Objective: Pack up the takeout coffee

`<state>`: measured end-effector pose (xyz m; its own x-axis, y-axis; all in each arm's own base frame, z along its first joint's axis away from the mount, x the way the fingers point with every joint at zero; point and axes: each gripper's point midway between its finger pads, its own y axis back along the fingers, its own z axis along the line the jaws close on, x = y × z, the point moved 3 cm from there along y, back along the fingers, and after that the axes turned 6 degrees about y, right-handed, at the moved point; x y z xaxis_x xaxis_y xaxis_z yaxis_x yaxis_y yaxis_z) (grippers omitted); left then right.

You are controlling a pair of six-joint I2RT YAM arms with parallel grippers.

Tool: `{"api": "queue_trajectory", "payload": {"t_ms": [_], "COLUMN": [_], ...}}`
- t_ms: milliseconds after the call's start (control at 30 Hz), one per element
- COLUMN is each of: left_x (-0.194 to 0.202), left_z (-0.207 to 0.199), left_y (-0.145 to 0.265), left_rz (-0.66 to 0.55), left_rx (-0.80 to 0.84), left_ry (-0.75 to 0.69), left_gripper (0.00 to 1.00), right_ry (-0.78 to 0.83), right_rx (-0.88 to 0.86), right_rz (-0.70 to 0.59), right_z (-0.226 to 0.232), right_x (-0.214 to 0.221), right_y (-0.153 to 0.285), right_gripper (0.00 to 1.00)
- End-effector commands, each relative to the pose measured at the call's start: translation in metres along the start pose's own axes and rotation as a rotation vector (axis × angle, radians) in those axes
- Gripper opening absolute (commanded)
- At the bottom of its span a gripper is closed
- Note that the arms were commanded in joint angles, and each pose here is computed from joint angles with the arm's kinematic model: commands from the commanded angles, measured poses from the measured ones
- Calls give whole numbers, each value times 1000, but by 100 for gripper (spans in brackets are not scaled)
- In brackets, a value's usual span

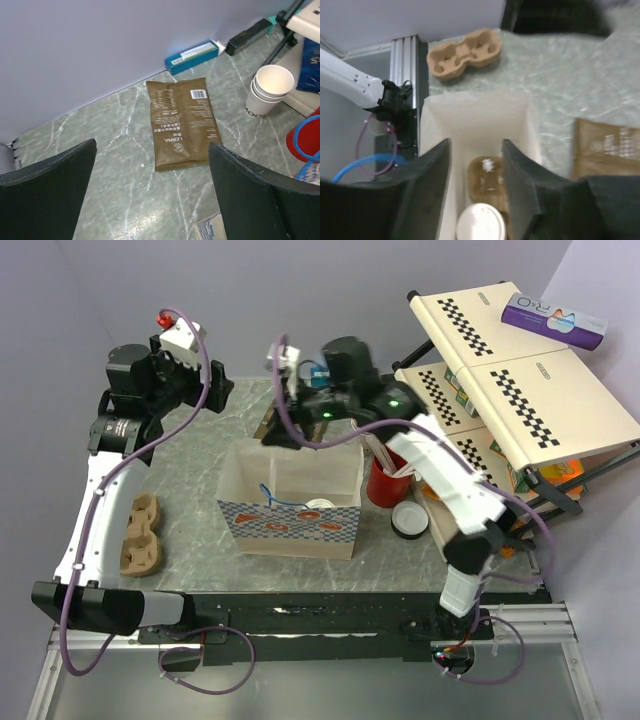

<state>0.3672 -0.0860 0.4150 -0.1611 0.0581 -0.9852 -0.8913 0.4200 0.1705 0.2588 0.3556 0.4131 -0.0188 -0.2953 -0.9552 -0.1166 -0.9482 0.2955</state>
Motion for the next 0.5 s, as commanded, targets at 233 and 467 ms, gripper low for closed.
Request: {"api": "queue_trajectory", "payload": {"t_ms": [233,467], "left_x": [-16,2], "left_z": [-9,-1], "left_y": [20,8], "left_rz": [-73,-54], "left_rx": [27,20], "left_ry": [3,164], "left_gripper": [99,99], "right_ry": [116,116], "right_rx": [331,921], "right_rz": [-97,40], "right_z": [-14,-70], "right_x": [-47,-14], "right_y": [63,126], "right_gripper": [99,100]}}
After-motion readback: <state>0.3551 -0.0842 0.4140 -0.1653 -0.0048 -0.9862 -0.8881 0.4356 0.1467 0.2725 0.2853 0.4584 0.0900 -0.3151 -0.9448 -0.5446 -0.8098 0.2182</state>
